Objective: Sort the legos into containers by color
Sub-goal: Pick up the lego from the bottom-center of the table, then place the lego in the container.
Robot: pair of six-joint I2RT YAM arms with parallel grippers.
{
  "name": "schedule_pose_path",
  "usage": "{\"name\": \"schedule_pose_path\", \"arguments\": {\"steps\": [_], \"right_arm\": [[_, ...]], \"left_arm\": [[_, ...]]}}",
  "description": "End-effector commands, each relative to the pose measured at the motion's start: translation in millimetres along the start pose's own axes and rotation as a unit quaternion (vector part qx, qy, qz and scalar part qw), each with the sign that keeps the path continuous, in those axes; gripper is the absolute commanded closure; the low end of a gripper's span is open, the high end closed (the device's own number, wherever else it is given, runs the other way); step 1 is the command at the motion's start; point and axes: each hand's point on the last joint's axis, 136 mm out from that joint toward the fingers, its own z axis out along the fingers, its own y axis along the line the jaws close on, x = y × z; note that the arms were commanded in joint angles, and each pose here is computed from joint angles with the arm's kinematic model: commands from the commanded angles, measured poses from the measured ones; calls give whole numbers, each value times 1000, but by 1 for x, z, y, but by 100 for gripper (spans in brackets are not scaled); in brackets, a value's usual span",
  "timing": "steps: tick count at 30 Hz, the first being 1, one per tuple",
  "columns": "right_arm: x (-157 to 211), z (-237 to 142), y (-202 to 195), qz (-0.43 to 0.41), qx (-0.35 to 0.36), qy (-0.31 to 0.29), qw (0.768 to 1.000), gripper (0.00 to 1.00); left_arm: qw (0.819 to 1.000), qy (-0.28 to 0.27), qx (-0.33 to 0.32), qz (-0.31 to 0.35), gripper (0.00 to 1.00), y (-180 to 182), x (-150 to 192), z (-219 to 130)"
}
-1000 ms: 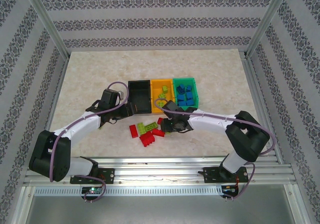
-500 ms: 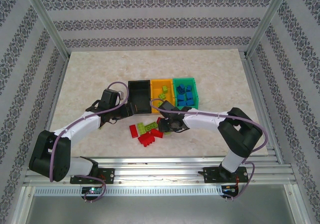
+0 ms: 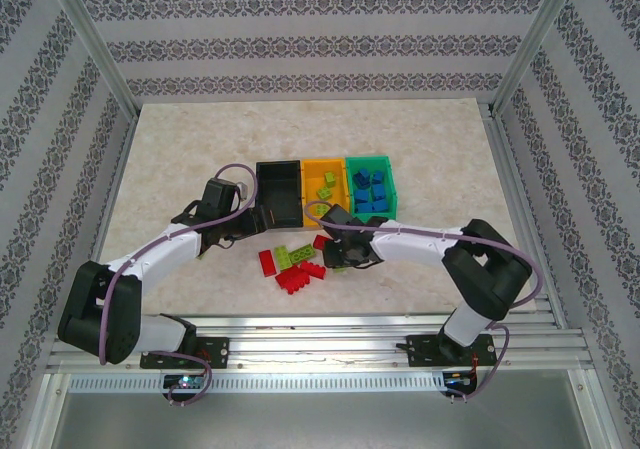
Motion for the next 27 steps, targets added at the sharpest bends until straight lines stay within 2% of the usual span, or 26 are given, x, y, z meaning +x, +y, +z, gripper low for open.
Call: {"name": "schedule_pose_path", "arguments": {"steps": [1,7,15,20,27], "right_arm": [[-6,-15,-1,-5,7,-22,1000,67],[-48,-43,5,-19,-12,-75,997,67],[-139,-60,7,-24,-32,-143,989,67],[-188,-47,11,-22,-41,-160,986,66],[-224,-17,19,-23,-52,-152,987,66]], "left_arm": [[1000,-11,10,-7,37,-2,-7,-2],[1000,-10,11,-7,37,-2,-6,-3],[1000,-15,12,-12,37,-1,-3,-7],[1000,-9,4,-13,36,3,2,-9],[1000,-6,-11,-7,36,9,7,-16]]}}
